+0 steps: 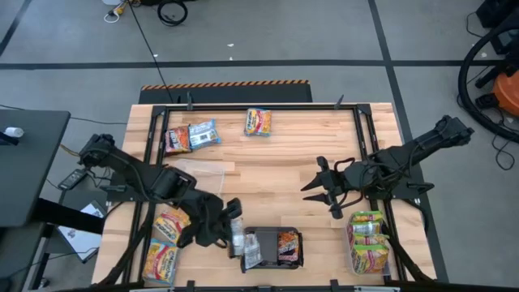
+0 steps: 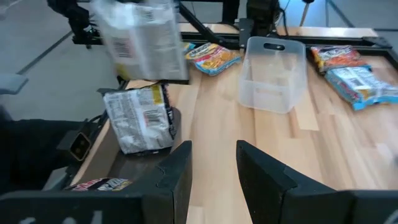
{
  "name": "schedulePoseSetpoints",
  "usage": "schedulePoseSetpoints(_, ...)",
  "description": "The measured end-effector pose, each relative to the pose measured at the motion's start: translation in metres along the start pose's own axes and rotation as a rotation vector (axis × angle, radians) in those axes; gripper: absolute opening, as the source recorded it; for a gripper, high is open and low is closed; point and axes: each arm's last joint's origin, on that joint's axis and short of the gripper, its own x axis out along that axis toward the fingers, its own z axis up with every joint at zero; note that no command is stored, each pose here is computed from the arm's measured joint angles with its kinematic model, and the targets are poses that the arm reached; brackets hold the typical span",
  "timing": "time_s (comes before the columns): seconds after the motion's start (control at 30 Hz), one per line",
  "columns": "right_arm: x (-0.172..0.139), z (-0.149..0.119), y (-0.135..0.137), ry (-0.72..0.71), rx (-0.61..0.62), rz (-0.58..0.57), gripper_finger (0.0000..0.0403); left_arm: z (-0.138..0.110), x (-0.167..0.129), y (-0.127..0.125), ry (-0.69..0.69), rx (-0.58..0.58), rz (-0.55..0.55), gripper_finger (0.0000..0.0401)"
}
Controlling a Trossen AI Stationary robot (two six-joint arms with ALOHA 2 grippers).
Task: Sort Maruchan noodles
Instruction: Put the bottom black noodle pack into the black bin
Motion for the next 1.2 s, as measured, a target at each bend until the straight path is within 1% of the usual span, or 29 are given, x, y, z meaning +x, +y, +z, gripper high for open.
schedulePoseSetpoints(0.07,-0.002,0.000,0.000,-0.004,-0.005,-0.003,0.0130,0.004,-0.001,0.009,-0.068,0.071,0.056,0.0000)
schedulePoseSetpoints(0.17,-0.002,0.000,0.000,-0.003,-0.018,-0.003,0.0130,0.006,-0.003,0.018,-0.147,0.183,0.094,0.0000)
schedulePoseSetpoints(0.23,-0.002,0.000,0.000,-0.002,-0.023,-0.004,0.0130,0.005,-0.001,0.026,-0.187,0.206,0.117,0.0000)
schedulePoseSetpoints(0.3,-0.002,0.000,0.000,0.004,-0.025,-0.004,0.0130,0.000,0.005,0.035,-0.203,0.197,0.120,0.0000)
schedulePoseSetpoints(0.4,-0.002,-0.001,0.000,0.006,-0.027,-0.004,0.0130,-0.012,0.023,0.047,-0.211,0.170,0.088,0.0000)
schedulePoseSetpoints(0.5,-0.002,-0.001,0.000,0.012,-0.018,-0.004,0.0130,-0.023,0.044,0.052,-0.187,0.139,0.042,0.0000)
schedulePoseSetpoints(0.8,-0.002,-0.002,0.000,0.016,-0.015,0.000,0.0130,-0.045,0.093,0.050,-0.092,-0.013,-0.085,0.0000)
schedulePoseSetpoints(0.93,-0.002,-0.002,0.000,0.015,-0.017,-0.001,0.0130,-0.049,0.102,0.049,-0.072,-0.023,-0.100,0.0000)
schedulePoseSetpoints(1.03,-0.002,-0.002,0.000,0.015,-0.009,-0.001,0.0130,-0.047,0.102,0.053,-0.103,-0.011,-0.067,0.0000)
schedulePoseSetpoints(1.13,-0.002,-0.002,0.000,0.015,0.008,0.000,0.0130,-0.049,0.103,0.052,-0.085,-0.022,-0.086,0.0000)
schedulePoseSetpoints(1.2,-0.002,-0.002,0.000,0.015,0.020,0.002,0.0130,-0.053,0.109,0.050,-0.067,-0.031,-0.098,0.0000)
